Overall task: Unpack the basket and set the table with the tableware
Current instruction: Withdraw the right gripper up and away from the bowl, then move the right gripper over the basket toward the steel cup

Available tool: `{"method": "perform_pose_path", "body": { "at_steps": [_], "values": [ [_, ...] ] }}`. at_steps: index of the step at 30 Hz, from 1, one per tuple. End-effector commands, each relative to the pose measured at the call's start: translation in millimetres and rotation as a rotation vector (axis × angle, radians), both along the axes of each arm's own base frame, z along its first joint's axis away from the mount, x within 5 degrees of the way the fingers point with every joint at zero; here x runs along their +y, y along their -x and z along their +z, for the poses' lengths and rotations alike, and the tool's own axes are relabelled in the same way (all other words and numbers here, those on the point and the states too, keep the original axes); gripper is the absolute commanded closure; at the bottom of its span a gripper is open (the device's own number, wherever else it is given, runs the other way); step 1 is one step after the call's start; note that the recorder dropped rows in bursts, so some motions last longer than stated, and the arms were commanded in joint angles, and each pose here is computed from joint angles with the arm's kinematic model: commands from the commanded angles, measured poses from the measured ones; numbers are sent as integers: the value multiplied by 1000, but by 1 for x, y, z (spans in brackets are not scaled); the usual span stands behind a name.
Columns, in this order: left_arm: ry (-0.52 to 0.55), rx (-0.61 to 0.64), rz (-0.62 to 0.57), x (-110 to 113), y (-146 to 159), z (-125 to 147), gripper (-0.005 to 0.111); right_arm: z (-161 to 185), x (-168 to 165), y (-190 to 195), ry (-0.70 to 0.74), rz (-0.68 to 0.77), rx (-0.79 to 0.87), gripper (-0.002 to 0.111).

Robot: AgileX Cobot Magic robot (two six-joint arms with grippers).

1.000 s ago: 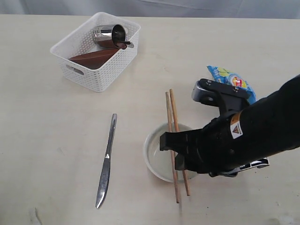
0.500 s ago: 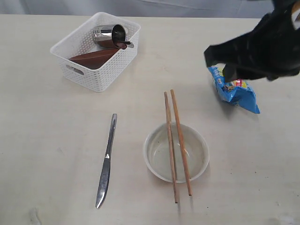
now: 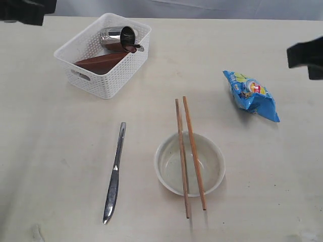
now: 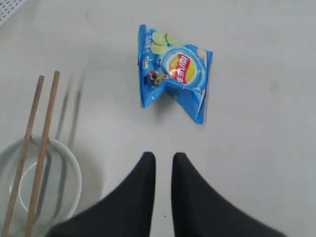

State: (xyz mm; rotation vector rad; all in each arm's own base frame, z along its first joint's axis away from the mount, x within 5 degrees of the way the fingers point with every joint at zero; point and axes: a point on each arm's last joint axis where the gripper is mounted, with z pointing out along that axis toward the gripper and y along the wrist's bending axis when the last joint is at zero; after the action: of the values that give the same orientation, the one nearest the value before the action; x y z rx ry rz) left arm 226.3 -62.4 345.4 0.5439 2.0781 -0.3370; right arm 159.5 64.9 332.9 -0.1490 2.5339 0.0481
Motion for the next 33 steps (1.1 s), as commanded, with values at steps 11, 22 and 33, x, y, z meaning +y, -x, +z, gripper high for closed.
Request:
{"method": "perform_pose_path", "body": {
  "at_steps": [11, 22, 33],
  "values": [
    [-72, 1, -47, 0, -2, 7, 107, -33, -9, -6, 63, 15, -199, 101],
    [-55, -239, 172, 20, 17, -5, 107, -58, -36, -145, -348, 192, 49, 109],
    [-59, -118, 164, 18, 14, -35, 100, -98, 2, -188, -294, 385, 50, 109]
  ]
}}
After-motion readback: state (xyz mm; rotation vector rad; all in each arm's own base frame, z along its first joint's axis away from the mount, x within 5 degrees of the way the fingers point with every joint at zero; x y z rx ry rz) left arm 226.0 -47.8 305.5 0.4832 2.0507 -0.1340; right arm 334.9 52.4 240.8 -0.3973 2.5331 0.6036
